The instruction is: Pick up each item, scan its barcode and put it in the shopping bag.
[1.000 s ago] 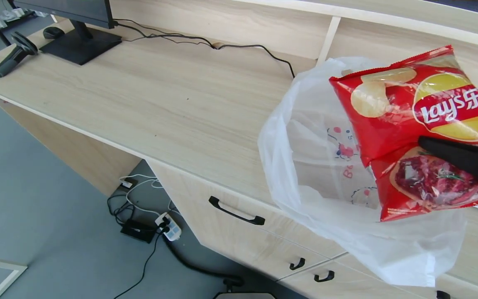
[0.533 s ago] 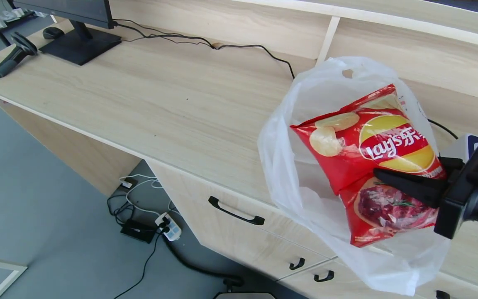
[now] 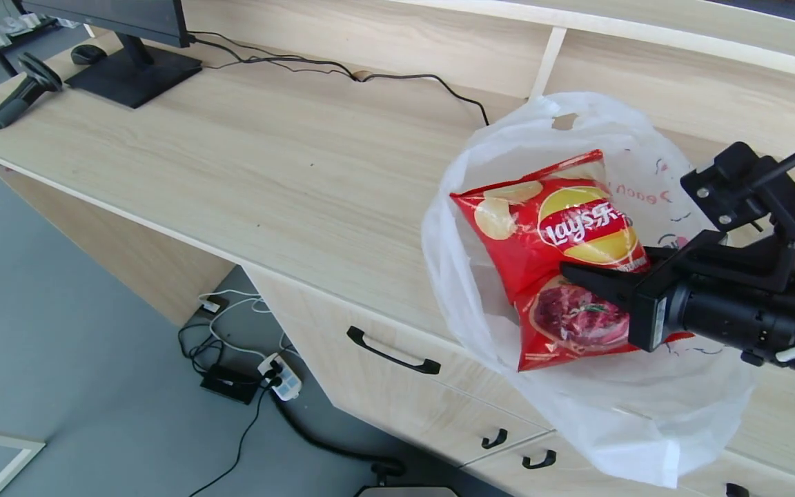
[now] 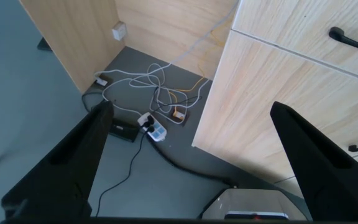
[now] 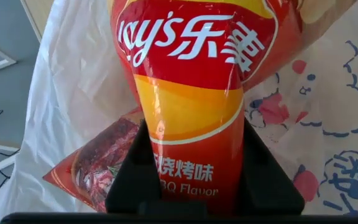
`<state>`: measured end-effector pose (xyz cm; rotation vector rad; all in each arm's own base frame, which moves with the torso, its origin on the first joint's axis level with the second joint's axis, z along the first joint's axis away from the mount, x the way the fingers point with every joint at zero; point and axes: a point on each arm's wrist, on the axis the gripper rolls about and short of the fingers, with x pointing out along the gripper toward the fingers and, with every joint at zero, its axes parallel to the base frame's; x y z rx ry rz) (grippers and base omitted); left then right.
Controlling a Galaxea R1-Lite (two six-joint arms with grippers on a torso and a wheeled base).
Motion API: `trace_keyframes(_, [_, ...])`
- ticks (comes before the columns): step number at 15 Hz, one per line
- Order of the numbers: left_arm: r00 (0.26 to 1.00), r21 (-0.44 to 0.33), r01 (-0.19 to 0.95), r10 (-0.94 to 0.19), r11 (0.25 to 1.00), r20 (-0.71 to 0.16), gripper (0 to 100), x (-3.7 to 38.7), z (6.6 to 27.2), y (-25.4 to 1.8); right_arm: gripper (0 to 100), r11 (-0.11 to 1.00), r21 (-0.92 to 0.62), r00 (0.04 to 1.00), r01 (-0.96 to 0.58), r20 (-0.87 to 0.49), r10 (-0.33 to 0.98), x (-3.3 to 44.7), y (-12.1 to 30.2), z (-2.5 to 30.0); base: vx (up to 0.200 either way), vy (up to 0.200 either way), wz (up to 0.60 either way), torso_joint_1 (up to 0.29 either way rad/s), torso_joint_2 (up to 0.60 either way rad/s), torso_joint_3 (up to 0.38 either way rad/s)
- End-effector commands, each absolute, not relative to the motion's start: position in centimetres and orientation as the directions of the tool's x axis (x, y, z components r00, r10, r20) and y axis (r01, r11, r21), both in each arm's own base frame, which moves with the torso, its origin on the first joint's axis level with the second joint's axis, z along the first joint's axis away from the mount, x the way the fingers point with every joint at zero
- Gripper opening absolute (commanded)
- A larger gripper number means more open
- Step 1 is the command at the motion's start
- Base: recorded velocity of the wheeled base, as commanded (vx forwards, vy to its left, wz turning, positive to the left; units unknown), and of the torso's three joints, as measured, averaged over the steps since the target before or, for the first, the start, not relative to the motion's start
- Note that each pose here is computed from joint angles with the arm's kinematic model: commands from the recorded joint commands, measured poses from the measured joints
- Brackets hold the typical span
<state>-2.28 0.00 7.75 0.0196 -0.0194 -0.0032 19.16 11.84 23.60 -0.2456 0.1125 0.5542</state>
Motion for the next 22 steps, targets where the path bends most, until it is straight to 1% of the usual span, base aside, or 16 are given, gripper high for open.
trace_keyframes(1, [1.000,0.020,0.003,-0.003,1.000,0.018,100,-2.3,7.8,0.0,100,0.819,-0.199,0.842,-0.538,-0.185,0.508,19.5,12.1,23.3,0.000,0.000,0.00,0.000,0.00,0.000])
trace_keyframes(3, [1.000,0.020,0.003,-0.003,1.000,0.018,100,-2.3,7.8,0.0,100,0.825,-0.201,0.849,-0.529,-0.132,0.512,19.3,11.9,23.5,0.000,0.000,0.00,0.000,0.00,0.000])
trace_keyframes(6, [1.000,0.020,0.003,-0.003,1.000,0.018,100,-2.3,7.8,0.0,100,0.848,-0.203,0.863,-0.490,0.023,0.505,18.5,11.5,24.3,0.000,0.000,0.00,0.000,0.00,0.000])
trace_keyframes(8, [1.000,0.020,0.003,-0.003,1.000,0.018,100,-2.3,7.8,0.0,100,0.860,-0.193,0.865,-0.473,0.084,0.495,17.4,10.7,25.2,0.000,0.000,0.00,0.000,0.00,0.000])
trace_keyframes(13, [1.000,0.020,0.003,-0.003,1.000,0.018,100,-2.3,7.8,0.0,100,0.858,-0.167,0.856,-0.485,0.112,0.506,17.1,10.4,25.8,0.000,0.000,0.00,0.000,0.00,0.000])
trace_keyframes(16, [1.000,0.018,0.003,-0.003,1.000,0.018,100,-2.3,7.8,0.0,100,0.862,-0.147,0.857,-0.486,0.116,0.503,17.9,10.8,26.1,0.000,0.000,-0.60,-0.002,0.00,0.004])
trace_keyframes(22, [1.000,0.018,0.003,-0.003,1.000,0.018,100,-2.3,7.8,0.0,100,0.865,-0.143,0.860,-0.481,0.118,0.497,17.9,10.7,26.1,0.000,0.000,-0.60,0.006,0.00,0.003])
